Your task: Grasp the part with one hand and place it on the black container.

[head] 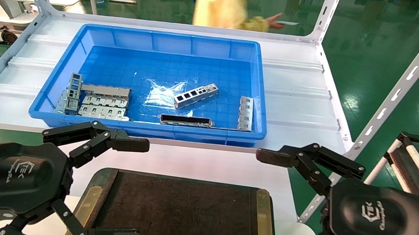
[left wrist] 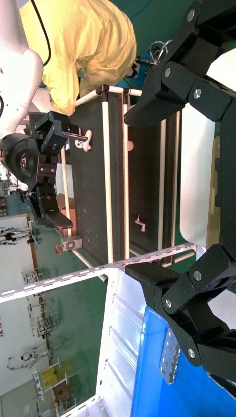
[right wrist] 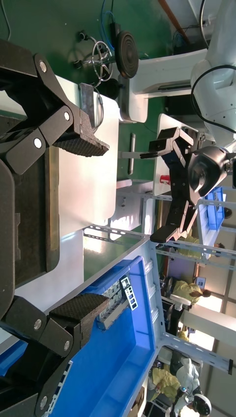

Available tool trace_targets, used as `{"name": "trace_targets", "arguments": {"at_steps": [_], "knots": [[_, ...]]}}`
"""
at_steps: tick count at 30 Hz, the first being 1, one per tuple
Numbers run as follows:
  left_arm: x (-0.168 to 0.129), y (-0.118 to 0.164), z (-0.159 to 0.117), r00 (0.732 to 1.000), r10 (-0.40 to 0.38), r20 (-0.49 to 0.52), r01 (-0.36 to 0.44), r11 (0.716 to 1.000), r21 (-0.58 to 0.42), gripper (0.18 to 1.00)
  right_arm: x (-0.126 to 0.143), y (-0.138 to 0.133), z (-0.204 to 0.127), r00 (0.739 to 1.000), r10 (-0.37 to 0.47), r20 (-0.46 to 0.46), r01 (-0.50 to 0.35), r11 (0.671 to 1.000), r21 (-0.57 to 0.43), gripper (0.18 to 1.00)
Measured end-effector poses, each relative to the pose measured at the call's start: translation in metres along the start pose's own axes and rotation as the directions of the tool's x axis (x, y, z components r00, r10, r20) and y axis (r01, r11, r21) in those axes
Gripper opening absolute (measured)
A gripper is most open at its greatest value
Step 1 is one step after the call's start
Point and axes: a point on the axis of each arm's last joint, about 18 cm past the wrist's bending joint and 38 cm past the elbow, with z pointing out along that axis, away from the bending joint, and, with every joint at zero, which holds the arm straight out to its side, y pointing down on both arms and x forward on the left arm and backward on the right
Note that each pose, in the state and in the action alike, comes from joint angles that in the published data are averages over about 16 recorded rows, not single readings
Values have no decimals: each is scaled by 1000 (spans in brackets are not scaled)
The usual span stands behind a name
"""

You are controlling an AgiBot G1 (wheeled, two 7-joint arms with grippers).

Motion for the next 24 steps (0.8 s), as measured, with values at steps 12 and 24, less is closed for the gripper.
{"name": "trace_targets", "arguments": {"at_steps": [12, 24], "knots": [[0, 0, 0, 1000, 0, 0, 0, 1000, 0, 1000, 0, 0, 0, 1000, 0, 0, 0, 1000, 0, 1001], [0, 0, 0, 1000, 0, 0, 0, 1000, 0, 1000, 0, 0, 0, 1000, 0, 0, 0, 1000, 0, 1001]]}}
